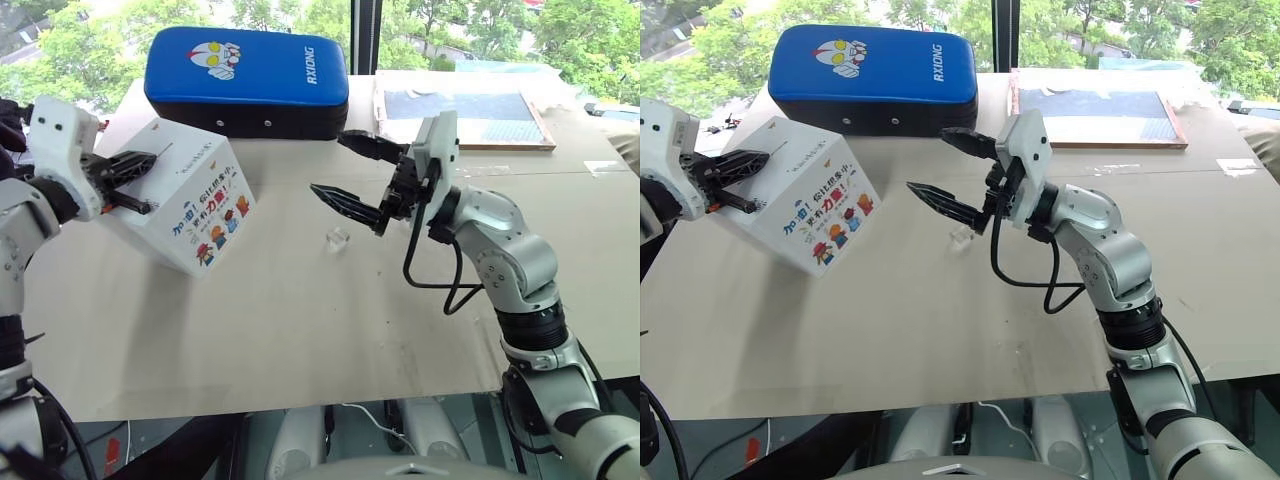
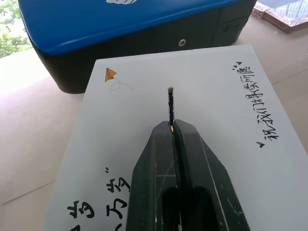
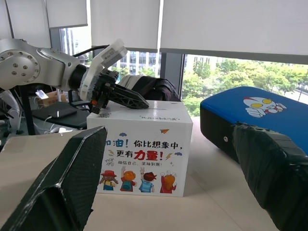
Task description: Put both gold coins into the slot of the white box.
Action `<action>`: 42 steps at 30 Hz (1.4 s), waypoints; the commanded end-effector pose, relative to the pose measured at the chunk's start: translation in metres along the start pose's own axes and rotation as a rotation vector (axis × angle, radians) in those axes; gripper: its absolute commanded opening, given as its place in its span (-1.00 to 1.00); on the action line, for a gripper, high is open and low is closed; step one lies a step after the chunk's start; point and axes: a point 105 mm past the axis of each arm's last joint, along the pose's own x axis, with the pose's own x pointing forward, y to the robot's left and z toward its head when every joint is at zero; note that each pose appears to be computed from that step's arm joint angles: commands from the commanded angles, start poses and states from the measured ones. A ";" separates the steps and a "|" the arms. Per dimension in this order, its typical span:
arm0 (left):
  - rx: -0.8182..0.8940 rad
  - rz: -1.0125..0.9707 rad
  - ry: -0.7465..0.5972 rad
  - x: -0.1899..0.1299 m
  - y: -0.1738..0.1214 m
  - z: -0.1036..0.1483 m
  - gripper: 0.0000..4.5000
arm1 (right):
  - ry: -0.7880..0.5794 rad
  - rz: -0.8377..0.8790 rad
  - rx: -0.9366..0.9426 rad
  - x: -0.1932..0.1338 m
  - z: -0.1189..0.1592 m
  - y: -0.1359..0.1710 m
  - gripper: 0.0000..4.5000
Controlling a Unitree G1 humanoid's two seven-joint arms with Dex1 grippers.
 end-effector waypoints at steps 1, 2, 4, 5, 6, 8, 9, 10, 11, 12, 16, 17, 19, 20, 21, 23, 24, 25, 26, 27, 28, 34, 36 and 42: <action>0.022 0.044 0.090 -0.001 0.008 -0.020 -1.00 | -0.044 0.008 -0.034 0.001 0.014 0.003 0.98; 0.020 0.047 0.091 -0.001 0.009 -0.021 -1.00 | -0.044 0.008 -0.033 0.001 0.014 0.003 0.98; 0.009 0.054 0.086 -0.001 0.009 -0.022 -1.00 | -0.043 0.006 -0.033 0.001 0.014 0.003 0.98; 0.003 0.056 0.086 0.000 0.009 -0.023 -1.00 | -0.043 0.004 -0.032 0.000 0.014 0.003 0.98; -0.003 0.057 0.086 0.000 0.009 -0.024 -1.00 | -0.043 0.004 -0.032 0.000 0.014 0.003 0.98; -0.020 0.045 0.087 0.000 0.006 -0.027 -1.00 | -0.042 0.004 -0.033 0.000 0.014 0.003 0.98; -0.030 0.036 0.086 0.000 0.004 -0.028 -1.00 | -0.042 0.004 -0.033 0.000 0.014 0.003 0.98; -0.045 0.032 0.081 0.000 0.003 -0.029 -1.00 | -0.042 0.004 -0.034 0.000 0.014 0.003 0.98; -0.065 0.032 0.075 0.000 0.003 -0.030 -1.00 | -0.041 0.004 -0.034 0.000 0.014 0.002 0.98; -0.078 0.033 0.071 0.001 0.002 -0.031 -0.76 | -0.041 0.004 -0.035 0.000 0.014 0.002 1.00; -0.109 0.078 0.058 0.000 0.007 -0.037 -0.06 | -0.038 0.003 -0.038 -0.001 0.013 0.001 1.00; -0.109 0.092 0.054 0.000 0.009 -0.037 0.15 | -0.037 0.003 -0.038 -0.001 0.013 0.001 1.00; -0.112 0.104 0.018 0.000 0.011 -0.032 0.53 | -0.036 0.002 -0.038 -0.001 0.013 0.001 1.00; -0.110 0.104 -0.023 0.000 0.011 -0.026 0.53 | -0.035 0.000 -0.039 -0.002 0.013 0.000 1.00; -0.100 0.098 -0.063 0.000 0.011 -0.019 0.53 | -0.034 -0.001 -0.040 -0.002 0.013 0.000 1.00; -0.085 0.061 -0.151 0.000 0.004 -0.004 0.53 | -0.032 -0.004 -0.040 -0.003 0.012 -0.001 1.00; -0.107 0.001 -0.241 -0.002 -0.006 0.011 0.53 | -0.031 -0.005 -0.041 -0.003 0.012 -0.001 1.00; -0.131 -0.067 -0.320 -0.004 -0.018 0.025 0.53 | -0.031 -0.006 -0.041 -0.004 0.012 -0.001 1.00; -0.169 -0.182 -0.396 -0.009 -0.037 0.038 0.53 | -0.031 -0.009 -0.038 -0.005 0.012 -0.001 1.00; -0.194 -0.270 -0.436 -0.015 -0.052 0.045 0.53 | -0.031 -0.012 -0.036 -0.006 0.012 -0.002 1.00; -0.204 -0.348 -0.454 -0.019 -0.067 0.049 0.53 | -0.031 -0.016 -0.033 -0.008 0.012 -0.002 1.00; -0.220 -0.619 -0.387 -0.031 -0.160 0.038 0.53 | 0.064 -0.088 -0.007 -0.048 -0.011 -0.008 1.00; -0.242 -0.619 -0.336 -0.025 -0.180 0.024 0.53 | 0.148 -0.127 0.019 -0.072 -0.034 -0.008 1.00; -0.252 -0.503 -0.130 -0.008 -0.215 -0.055 0.53 | 0.358 -0.226 0.111 -0.151 -0.107 0.011 1.00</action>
